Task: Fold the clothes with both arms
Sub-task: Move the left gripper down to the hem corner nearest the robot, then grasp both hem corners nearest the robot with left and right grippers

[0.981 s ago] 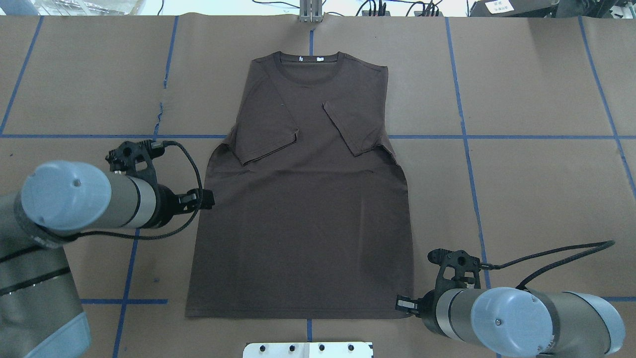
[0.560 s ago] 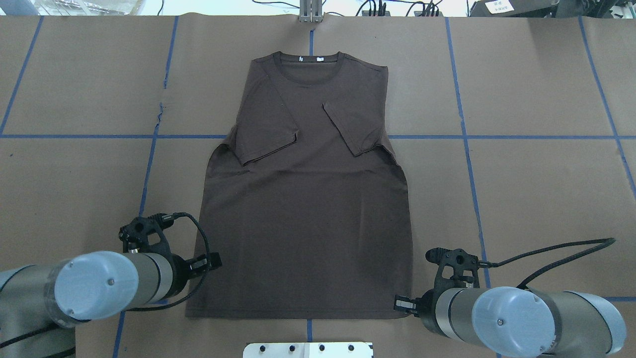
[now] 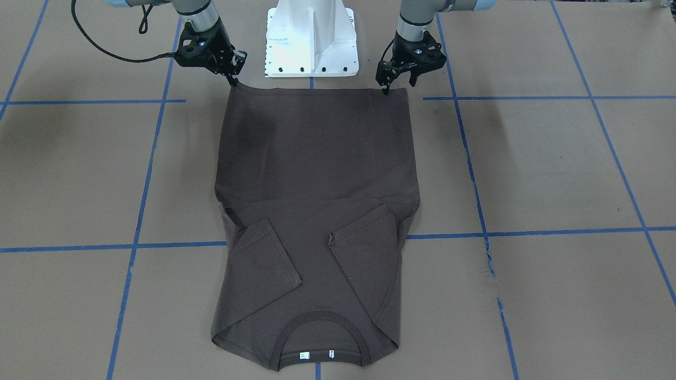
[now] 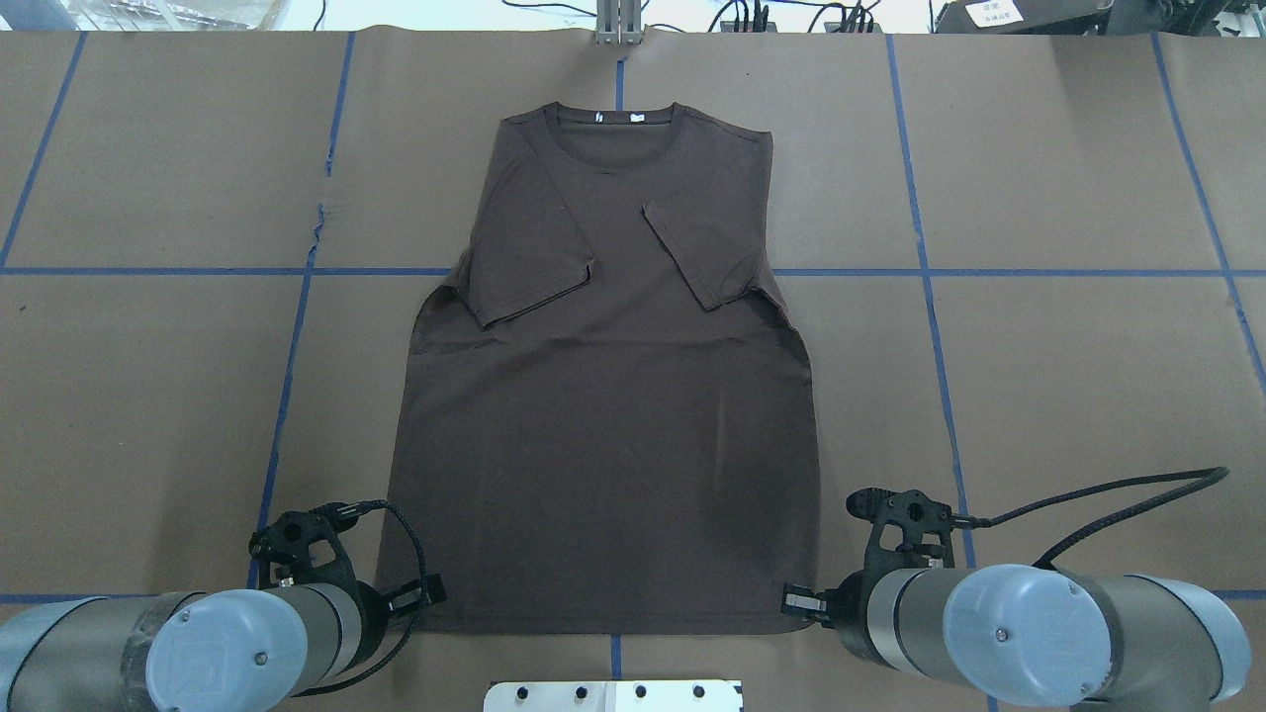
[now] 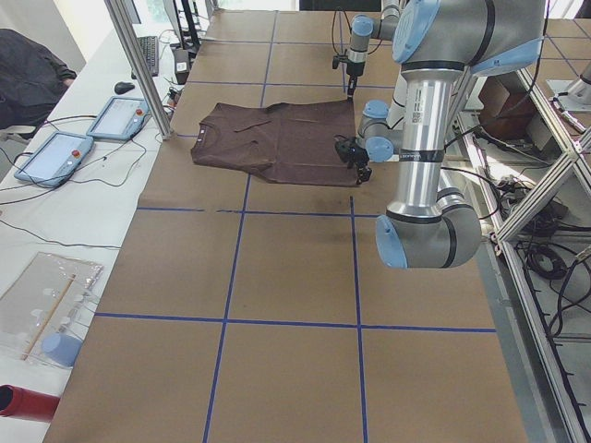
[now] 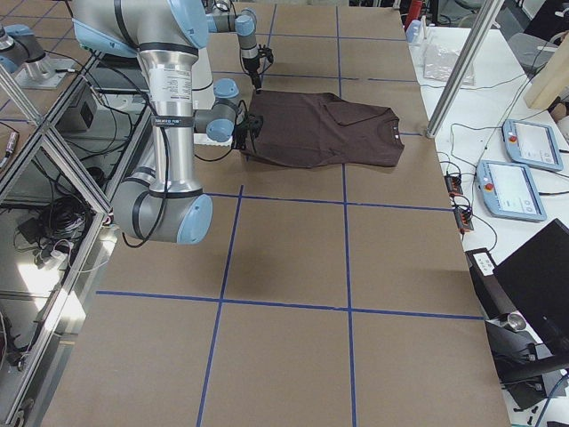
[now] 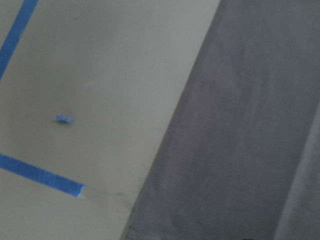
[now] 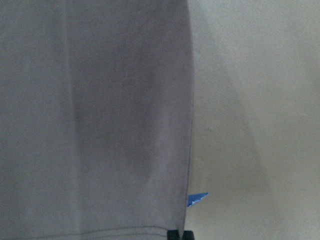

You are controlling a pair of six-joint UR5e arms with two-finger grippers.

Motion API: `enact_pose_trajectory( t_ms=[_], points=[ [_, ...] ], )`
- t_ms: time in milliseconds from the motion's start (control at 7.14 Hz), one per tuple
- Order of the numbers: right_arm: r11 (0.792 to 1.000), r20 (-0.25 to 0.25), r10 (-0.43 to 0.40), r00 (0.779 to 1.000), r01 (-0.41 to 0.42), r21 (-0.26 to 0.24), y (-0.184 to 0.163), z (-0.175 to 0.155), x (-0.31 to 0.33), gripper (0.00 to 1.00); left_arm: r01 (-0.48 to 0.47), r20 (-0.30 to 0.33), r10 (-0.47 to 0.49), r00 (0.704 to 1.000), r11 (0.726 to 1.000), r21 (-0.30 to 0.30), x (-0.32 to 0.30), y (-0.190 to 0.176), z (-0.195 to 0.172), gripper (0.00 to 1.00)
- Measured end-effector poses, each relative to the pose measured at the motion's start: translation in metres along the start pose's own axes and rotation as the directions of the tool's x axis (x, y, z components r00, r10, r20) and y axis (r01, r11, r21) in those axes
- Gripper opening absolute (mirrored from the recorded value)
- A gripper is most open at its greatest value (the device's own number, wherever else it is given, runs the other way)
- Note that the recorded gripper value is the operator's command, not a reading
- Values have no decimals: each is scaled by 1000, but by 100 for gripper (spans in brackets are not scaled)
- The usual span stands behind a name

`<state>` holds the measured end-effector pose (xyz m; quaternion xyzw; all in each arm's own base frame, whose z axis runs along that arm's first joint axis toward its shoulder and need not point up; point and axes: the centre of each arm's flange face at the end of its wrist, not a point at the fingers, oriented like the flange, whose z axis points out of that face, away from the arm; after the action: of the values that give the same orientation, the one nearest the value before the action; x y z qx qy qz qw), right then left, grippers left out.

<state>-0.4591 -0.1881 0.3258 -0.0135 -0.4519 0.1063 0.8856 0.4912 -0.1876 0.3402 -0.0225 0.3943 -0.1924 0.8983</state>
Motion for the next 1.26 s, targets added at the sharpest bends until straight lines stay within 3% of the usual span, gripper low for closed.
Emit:
enact_pose_trajectory(
  t_ms=[560,700,841,981,1261],
  points=[
    [1000,5,2,1000,-2,1,-1,-2,-1,0,-3,39,2,999,1000,11,-10,-1,9,83],
    [1000,6,2,1000,-2,2,-2,-3,-1,0,-3,41,2,999,1000,10,-10,-1,10,78],
    [1000,6,3,1000,-3,3,-2,-3,-1,0,-2,40,2,999,1000,10,-10,0,10,66],
    [1000,7,5,1000,-5,4,-4,-4,-1,0,-1,40,1,999,1000,8,-9,0,10,49],
    [1000,8,14,1000,-14,2,-10,-6,-1,0,-1,40,1,999,1000,8,-9,1,10,50]
  ],
)
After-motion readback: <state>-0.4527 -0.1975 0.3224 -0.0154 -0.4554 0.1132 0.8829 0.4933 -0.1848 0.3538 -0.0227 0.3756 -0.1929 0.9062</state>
